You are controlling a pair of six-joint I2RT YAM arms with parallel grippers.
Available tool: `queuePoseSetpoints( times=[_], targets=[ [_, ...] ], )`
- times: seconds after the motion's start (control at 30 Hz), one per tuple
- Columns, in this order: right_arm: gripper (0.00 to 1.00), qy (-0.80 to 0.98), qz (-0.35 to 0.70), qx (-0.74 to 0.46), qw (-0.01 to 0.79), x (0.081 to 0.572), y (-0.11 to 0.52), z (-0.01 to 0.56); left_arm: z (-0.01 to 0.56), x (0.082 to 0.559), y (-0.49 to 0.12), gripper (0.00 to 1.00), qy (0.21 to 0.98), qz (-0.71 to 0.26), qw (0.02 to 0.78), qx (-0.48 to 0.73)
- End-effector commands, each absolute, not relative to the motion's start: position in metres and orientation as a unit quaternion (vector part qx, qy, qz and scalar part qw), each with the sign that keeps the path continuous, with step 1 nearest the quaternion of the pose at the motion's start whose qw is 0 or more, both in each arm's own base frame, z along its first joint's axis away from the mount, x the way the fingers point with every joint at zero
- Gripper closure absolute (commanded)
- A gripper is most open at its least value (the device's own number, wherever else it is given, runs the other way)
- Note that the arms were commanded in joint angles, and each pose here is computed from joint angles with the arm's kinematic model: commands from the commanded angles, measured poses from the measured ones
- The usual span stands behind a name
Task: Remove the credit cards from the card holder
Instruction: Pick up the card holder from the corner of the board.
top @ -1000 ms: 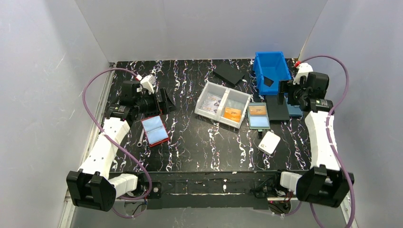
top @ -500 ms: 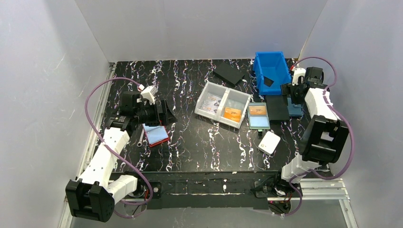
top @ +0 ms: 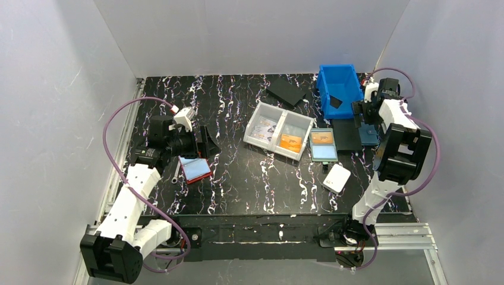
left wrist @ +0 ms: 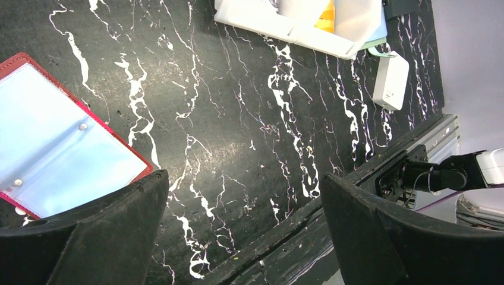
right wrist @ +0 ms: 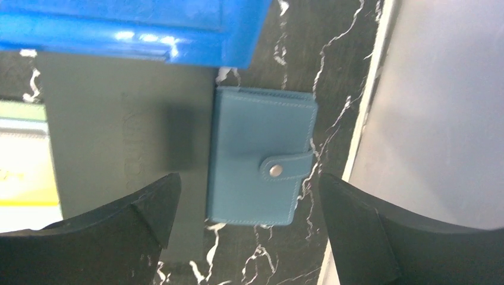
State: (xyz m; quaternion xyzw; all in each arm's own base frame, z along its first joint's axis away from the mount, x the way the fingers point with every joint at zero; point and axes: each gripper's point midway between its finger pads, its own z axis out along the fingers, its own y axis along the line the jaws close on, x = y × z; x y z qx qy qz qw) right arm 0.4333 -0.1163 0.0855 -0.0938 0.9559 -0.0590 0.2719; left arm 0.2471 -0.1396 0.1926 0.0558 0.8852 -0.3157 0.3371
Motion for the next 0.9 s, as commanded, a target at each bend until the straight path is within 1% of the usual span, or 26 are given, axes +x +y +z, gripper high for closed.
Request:
queuePoseSetpoints(
  times=[0.0,0.17,0.37,0.43,0.87],
  targets=[
    [0.05,0.95,-0.092,-0.085,0.287,0.456,-0.14,0.096,0.179,0.244,-0.135,0.02,0.895,-0.303,0.321,0.056],
    [0.05,0.95,-0.095,-0.076,0.286,0.457,-0.158,0.092,0.176,0.245,-0.132,0.02,0.899,-0.292,0.322,0.055],
    [0.05,0.95,-0.096,-0.103,0.277,0.451,-0.165,0.088,0.173,0.246,-0.127,0.02,0.901,-0.278,0.327,0.056],
    [0.05,0.948,-0.081,-0.111,0.288,0.456,-0.161,0.089,0.17,0.247,-0.126,0.02,0.903,-0.274,0.325,0.055],
    [0.02,0.953,-0.017,-0.107,0.282,0.47,-0.145,0.064,0.148,0.249,-0.131,0.02,0.914,-0.284,0.288,0.04]
  ],
)
